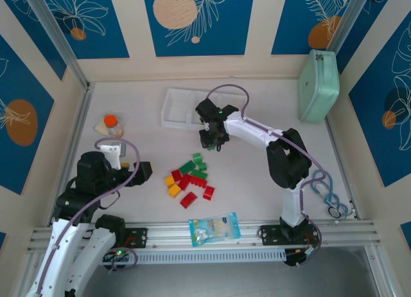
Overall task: Sort the legos into containers by color
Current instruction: Pick up the lego from the center of the table, then place the lego in the container.
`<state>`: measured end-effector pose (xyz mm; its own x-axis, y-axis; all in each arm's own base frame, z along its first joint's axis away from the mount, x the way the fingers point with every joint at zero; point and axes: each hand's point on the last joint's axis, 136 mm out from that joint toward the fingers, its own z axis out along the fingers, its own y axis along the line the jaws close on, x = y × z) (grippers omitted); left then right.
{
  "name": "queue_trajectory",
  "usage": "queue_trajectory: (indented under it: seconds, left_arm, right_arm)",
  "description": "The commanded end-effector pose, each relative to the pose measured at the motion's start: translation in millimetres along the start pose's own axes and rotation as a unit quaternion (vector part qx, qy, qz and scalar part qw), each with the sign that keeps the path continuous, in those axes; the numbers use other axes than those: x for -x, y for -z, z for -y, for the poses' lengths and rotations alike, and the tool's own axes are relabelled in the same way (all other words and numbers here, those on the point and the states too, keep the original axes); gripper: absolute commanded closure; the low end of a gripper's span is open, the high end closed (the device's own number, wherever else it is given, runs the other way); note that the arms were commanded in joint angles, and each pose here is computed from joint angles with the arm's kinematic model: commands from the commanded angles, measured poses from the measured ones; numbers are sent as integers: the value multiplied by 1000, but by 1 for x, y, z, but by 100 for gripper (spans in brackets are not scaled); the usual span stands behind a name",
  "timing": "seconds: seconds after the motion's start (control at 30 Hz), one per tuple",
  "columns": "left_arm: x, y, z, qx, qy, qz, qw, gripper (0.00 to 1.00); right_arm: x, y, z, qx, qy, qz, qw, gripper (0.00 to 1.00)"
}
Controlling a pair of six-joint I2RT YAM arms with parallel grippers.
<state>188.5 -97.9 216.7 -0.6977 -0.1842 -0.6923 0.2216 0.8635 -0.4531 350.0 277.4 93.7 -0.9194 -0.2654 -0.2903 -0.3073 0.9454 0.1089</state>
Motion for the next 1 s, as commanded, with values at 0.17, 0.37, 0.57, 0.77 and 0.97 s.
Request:
queue_trajectory:
  seconds: [0.17, 0.37, 0.57, 0.77, 0.97]
  left_arm:
    - [-1, -1, 5, -14, -9, 0, 1000, 0]
    - [-1, -1, 5, -16, -9, 0, 1000, 0]
    - [-2, -1, 6, -20, -11, -1, 1000, 0]
    - [-2, -1, 6, -19, -10, -2, 1000, 0]
    - [-2, -2, 6, -18, -9, -2, 1000, 0]
  right_arm:
    - [95, 39, -4, 89, -38, 119, 988, 76]
    - [135, 26, 2, 126, -63, 124, 982, 75]
    - [155, -3, 5, 133, -51, 112, 983, 74]
    - [166, -20, 16, 131, -51, 97, 985, 65]
    - [167, -14, 29, 132, -69, 89, 985, 40]
